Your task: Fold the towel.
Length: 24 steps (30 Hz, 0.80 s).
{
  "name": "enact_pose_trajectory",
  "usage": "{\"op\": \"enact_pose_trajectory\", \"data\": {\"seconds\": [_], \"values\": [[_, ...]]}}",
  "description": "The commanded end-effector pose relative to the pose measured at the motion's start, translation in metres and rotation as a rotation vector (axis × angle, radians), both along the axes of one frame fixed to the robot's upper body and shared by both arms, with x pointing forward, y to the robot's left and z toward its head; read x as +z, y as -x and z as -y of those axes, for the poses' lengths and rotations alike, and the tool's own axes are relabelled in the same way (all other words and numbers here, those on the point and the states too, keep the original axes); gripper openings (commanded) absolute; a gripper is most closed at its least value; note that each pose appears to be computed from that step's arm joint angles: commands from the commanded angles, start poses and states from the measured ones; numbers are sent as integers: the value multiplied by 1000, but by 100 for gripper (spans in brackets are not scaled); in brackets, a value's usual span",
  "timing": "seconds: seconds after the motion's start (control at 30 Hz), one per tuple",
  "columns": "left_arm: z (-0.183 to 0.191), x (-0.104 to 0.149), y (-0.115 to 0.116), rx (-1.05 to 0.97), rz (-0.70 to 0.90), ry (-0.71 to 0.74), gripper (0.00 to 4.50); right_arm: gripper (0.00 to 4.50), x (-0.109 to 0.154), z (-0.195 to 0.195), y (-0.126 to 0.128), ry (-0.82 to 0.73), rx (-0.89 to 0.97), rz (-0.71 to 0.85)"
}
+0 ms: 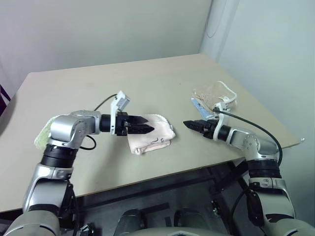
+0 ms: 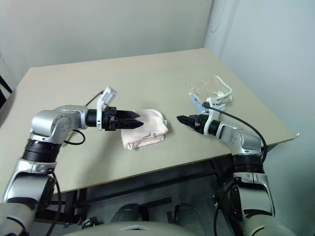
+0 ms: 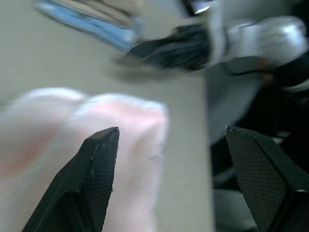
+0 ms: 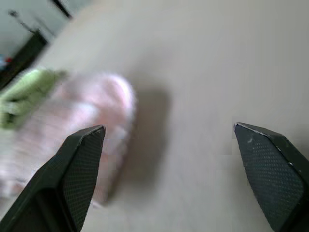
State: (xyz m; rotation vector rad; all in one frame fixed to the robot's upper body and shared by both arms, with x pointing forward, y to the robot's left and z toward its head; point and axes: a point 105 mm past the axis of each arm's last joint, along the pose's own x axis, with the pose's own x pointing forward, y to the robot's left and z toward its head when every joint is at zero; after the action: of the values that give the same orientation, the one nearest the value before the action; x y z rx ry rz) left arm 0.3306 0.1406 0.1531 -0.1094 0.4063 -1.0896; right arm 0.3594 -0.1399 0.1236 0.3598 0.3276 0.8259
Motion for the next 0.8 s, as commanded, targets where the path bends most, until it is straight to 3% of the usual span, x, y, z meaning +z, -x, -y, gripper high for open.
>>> {"op": "enact_pose_trajectory", "data": {"seconds": [0.03, 0.27, 0.33, 0.67, 0.8], "values": [[-28, 18, -13, 147, 141, -16, 245, 322, 49, -23, 5, -76, 118, 178], [-36, 5, -14, 170, 196, -105, 4, 71, 59, -56, 0, -91, 245, 215], [-25, -1, -12, 127, 202, -128, 0, 4, 54, -66, -5, -97, 261, 188], [23, -45, -13, 31, 142, -85, 0, 4, -44, -102, -17, 185, 289, 9], [21, -107, -8, 24, 2, -221, 0, 4, -86, -110, -12, 287, 275, -53]]}}
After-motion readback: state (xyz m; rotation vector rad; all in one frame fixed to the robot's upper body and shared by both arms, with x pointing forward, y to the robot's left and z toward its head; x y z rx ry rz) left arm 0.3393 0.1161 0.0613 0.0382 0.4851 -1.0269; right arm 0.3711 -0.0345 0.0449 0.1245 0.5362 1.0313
